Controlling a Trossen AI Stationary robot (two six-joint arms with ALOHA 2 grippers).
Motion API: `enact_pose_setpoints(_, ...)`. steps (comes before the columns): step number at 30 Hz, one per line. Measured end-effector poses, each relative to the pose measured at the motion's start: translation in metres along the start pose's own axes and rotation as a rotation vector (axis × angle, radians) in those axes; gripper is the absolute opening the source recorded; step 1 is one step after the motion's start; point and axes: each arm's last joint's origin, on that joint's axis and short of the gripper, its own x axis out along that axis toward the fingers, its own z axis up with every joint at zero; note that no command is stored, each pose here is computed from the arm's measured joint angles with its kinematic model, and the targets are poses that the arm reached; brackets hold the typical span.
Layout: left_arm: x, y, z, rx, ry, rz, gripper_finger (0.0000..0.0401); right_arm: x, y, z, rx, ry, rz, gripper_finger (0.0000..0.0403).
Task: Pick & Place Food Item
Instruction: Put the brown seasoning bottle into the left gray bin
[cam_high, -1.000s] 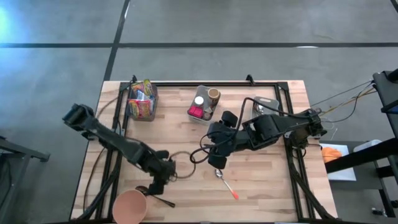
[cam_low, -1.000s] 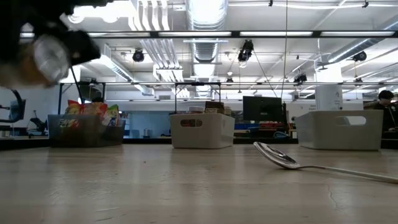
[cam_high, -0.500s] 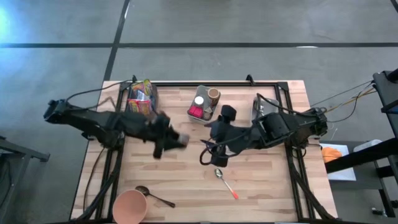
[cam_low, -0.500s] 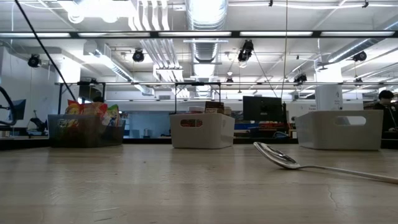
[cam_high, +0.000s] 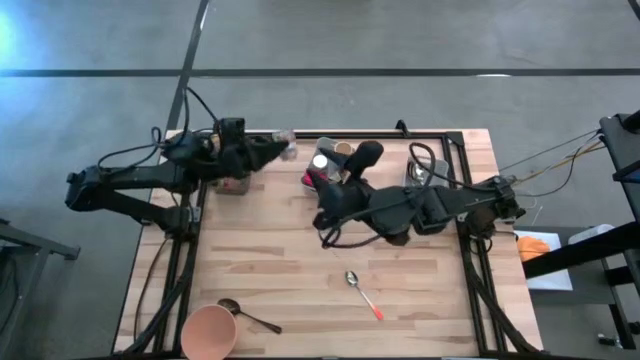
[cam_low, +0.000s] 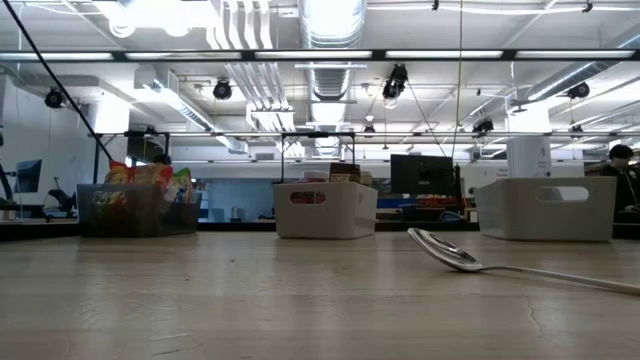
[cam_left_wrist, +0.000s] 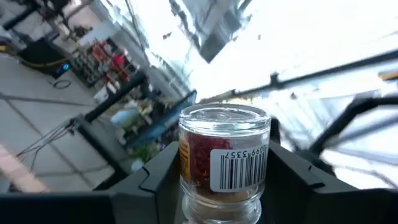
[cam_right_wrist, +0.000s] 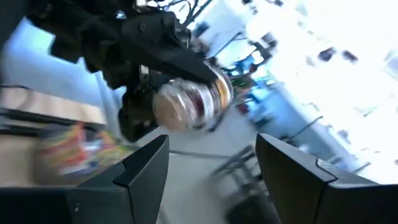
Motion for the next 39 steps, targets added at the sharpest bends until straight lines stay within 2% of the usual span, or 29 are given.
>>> enact_pose_setpoints(6,0.002,0.004,0.02,-0.068,-0.13,-0.056,0.0176,0.015,0.005,0.006,-0.08,-0.003,-0.089,0.0239)
enact_pose_setpoints(10,0.0,0.004,0.032,-0.109,-0.209,-0.101,0.0176,0.022,0.003,0.005,-0.049,-0.003,-0.108,0.0239)
enact_pose_setpoints(15,0.003,0.013,0.039,-0.207,-0.244,-0.084,0.0176,0.033,-0.002,0.006,-0.121,-0.132,-0.028,0.0239)
enact_pose_setpoints(19,0.012,0.026,0.036,-0.314,-0.195,-0.092,0.0176,0.042,-0.007,0.006,-0.154,-0.136,-0.061,0.0239)
enact_pose_setpoints(27,0.038,0.039,0.027,-0.537,-0.072,-0.241,0.0176,0.052,-0.007,0.0,-0.331,-0.102,-0.077,0.0239)
enact_pose_setpoints(39,0.046,0.043,0.026,-0.565,-0.074,-0.257,0.0176,0.059,-0.017,-0.005,-0.348,-0.004,-0.154,0.0239)
